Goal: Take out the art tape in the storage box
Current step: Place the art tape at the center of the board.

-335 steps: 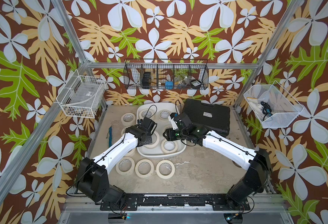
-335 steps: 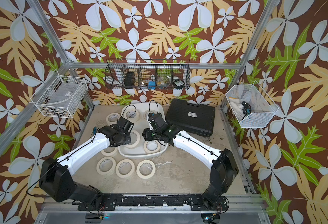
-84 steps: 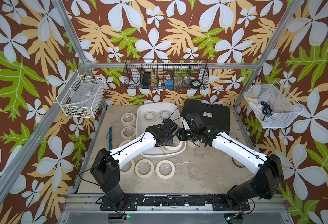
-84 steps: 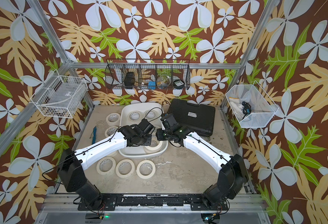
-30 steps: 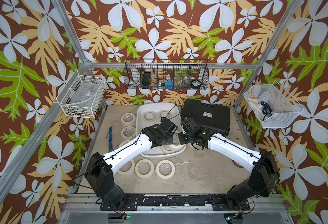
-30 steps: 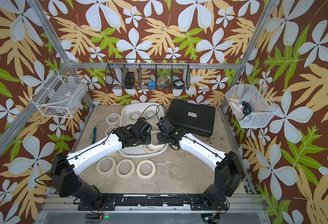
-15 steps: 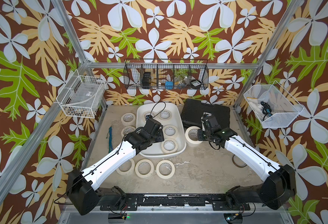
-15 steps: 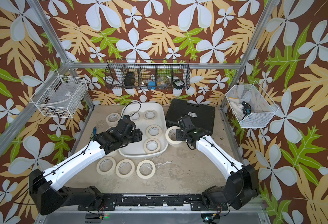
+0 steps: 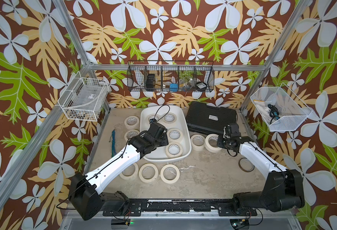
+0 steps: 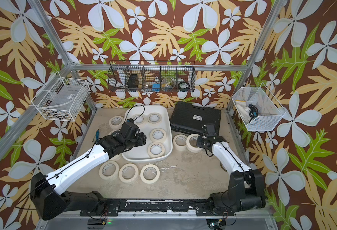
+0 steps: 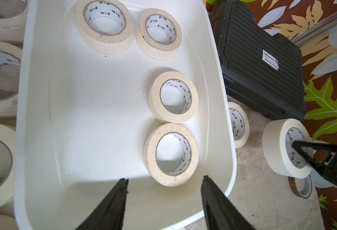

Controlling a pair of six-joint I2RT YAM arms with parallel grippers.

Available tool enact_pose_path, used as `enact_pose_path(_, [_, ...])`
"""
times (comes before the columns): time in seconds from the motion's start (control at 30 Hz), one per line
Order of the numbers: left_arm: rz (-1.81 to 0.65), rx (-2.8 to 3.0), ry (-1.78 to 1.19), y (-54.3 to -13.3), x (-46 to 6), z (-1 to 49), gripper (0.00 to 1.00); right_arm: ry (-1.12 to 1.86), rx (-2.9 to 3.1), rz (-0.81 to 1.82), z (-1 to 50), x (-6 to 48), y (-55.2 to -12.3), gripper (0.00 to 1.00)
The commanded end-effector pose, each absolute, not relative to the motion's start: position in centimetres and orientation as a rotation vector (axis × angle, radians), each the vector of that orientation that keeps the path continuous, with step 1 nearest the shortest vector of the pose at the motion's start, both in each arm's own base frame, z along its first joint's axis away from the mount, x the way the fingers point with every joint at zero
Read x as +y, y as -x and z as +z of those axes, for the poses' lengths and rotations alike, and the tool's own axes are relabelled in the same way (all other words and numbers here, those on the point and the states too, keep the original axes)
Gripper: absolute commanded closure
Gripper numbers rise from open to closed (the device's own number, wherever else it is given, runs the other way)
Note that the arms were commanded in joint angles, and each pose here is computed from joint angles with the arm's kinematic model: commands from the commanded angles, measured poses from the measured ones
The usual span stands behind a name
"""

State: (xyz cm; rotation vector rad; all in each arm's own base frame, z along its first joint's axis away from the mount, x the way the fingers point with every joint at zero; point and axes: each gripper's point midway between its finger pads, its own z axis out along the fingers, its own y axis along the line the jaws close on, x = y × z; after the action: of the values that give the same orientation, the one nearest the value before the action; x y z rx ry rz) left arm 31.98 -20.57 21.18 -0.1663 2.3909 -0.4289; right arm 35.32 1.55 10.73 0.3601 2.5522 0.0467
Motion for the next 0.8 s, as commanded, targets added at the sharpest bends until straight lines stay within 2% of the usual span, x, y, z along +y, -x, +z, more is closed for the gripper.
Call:
enact_pose_path(0.0, [-0.44, 2.382, 0.176, -32.2, -20.6, 21.3, 0.37, -0.364, 2.503, 0.051, 10.7, 1.0, -36.9, 0.92])
enact_pose_path(0.57, [-0.408, 2.394, 0.176, -32.2, -20.2, 20.6, 0.38, -0.448, 2.554, 0.004, 5.7, -1.6, -38.1, 0.91])
enact_pose_path(0.77, [-0.383, 2.405, 0.178, -32.4, -20.0, 19.9, 0.38, -0.466, 2.574, -0.008, 4.9, -1.7, -38.2, 0.8])
